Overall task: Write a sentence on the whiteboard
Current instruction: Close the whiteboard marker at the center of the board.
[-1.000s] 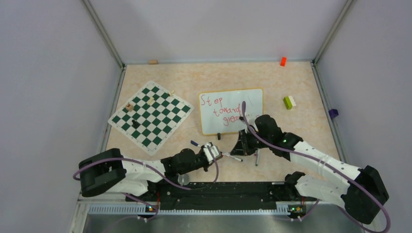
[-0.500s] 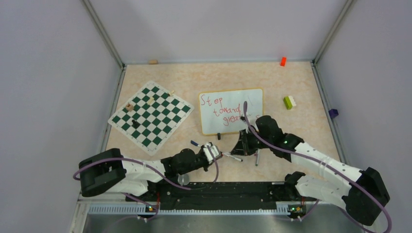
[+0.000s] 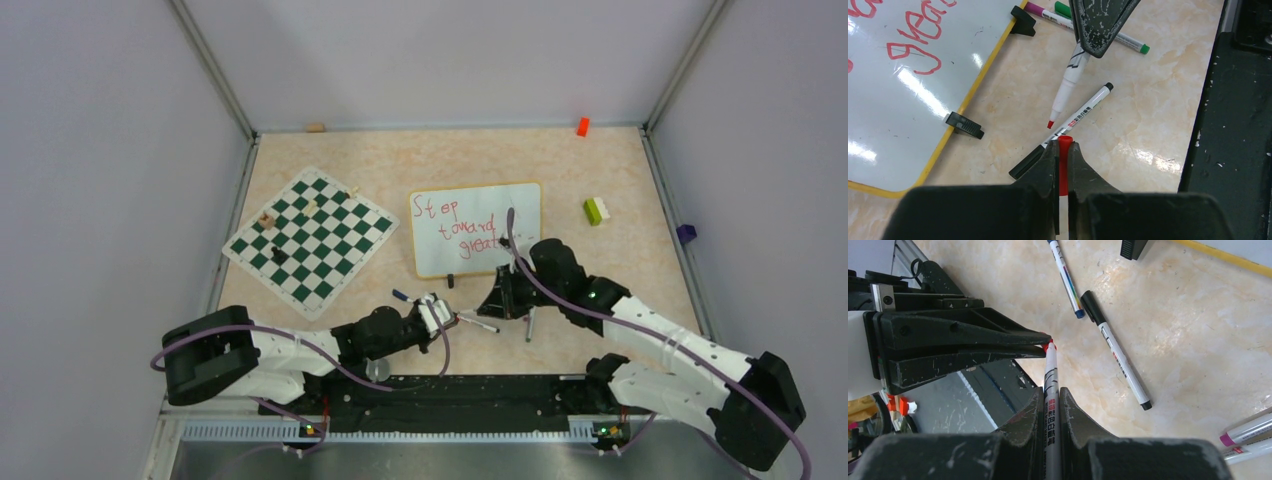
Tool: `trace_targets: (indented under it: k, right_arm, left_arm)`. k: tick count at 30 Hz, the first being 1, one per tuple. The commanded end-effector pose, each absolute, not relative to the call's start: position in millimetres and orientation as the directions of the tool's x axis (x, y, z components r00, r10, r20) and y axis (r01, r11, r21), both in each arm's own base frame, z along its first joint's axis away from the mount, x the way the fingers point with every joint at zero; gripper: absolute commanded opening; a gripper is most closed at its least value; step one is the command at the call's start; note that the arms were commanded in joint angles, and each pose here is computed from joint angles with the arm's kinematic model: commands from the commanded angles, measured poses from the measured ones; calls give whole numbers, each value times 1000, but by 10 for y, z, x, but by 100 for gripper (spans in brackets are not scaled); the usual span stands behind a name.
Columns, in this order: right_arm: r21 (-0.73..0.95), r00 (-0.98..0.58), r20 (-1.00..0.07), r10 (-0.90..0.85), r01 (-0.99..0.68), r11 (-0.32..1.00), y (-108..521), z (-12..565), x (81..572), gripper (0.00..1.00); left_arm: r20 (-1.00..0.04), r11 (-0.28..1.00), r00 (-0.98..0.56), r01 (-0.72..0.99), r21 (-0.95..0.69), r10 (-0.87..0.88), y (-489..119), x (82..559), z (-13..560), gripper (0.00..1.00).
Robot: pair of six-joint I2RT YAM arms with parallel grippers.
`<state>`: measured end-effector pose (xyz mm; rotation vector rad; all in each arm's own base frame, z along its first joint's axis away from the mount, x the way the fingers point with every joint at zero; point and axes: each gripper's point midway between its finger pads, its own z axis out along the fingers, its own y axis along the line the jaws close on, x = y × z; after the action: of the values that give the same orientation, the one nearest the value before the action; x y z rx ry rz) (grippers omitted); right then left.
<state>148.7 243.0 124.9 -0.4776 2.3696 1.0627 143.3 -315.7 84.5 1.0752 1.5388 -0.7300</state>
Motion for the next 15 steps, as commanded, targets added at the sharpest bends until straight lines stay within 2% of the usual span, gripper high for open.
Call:
trace_targets:
  k: [1,15]
  right_arm:
    - [603,-812,-568,-131,-519,605,2495,1265,1449,0]
    - [614,-825,-542,-157,-517,597,2485,1177,1375,0]
  left_arm:
    - [-981,408,5,909,86,195,-3207,1441,1016,0]
    - [-981,420,-1,904,82,193,-3194,1455,1012,0]
